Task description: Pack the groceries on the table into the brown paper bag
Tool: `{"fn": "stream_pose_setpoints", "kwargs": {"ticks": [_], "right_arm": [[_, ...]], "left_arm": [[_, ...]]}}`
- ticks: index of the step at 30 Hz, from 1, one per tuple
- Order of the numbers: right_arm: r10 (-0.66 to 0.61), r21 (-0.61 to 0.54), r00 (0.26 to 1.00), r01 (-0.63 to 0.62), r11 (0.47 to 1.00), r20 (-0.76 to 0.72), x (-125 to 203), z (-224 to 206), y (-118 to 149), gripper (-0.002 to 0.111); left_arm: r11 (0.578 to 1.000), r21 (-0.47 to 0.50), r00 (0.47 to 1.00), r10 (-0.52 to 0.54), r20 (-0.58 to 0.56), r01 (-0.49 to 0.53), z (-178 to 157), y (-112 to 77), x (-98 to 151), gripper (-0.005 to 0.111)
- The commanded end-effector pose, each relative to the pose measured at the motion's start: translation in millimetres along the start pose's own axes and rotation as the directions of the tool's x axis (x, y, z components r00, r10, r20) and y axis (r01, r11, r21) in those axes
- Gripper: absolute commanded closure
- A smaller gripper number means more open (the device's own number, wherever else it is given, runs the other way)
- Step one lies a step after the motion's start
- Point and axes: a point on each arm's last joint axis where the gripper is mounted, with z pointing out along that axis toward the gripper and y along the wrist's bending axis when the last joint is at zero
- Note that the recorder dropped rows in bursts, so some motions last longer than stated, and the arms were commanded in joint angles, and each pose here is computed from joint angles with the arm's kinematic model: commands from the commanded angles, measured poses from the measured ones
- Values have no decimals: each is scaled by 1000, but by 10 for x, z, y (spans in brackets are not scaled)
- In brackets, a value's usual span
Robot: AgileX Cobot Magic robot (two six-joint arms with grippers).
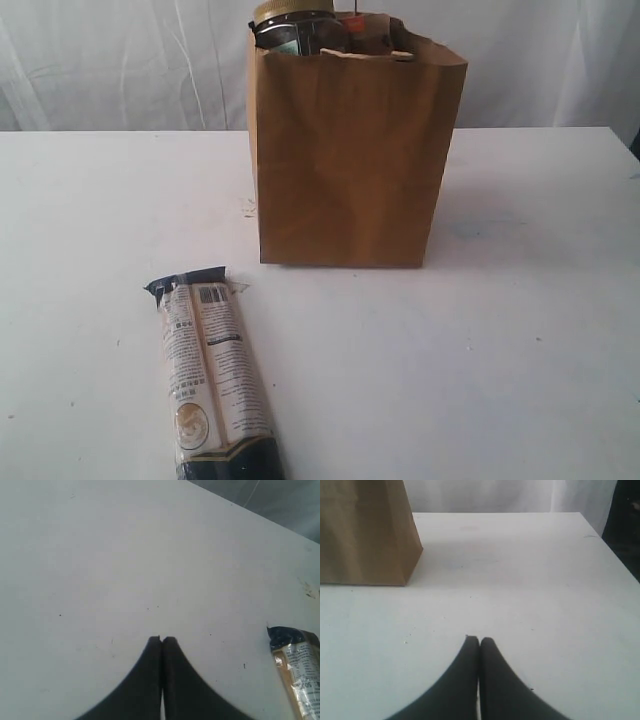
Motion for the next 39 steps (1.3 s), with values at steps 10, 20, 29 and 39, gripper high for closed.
{"fn": "stream_pose_setpoints", "kwargs": {"ticks": [10,20,29,39], "right_arm": [[-2,2,1000,2,1000,22,-2,2,-2,108],[-2,2,1000,2,1000,29,-9,2,-3,108],[-2,2,1000,2,1000,29,-9,2,-3,108],[-2,2,1000,2,1000,31,-11,2,-3,108]], "left_arm": [[942,309,967,52,249,-130,-76,-296,-189,107],[851,459,561,-257,787,-255,-674,-559,-1042,107],[774,261,513,94,853,-576,-791,-1175,-1888,107],[703,42,695,709,-119,-710,1161,-809,-1198,107]]}}
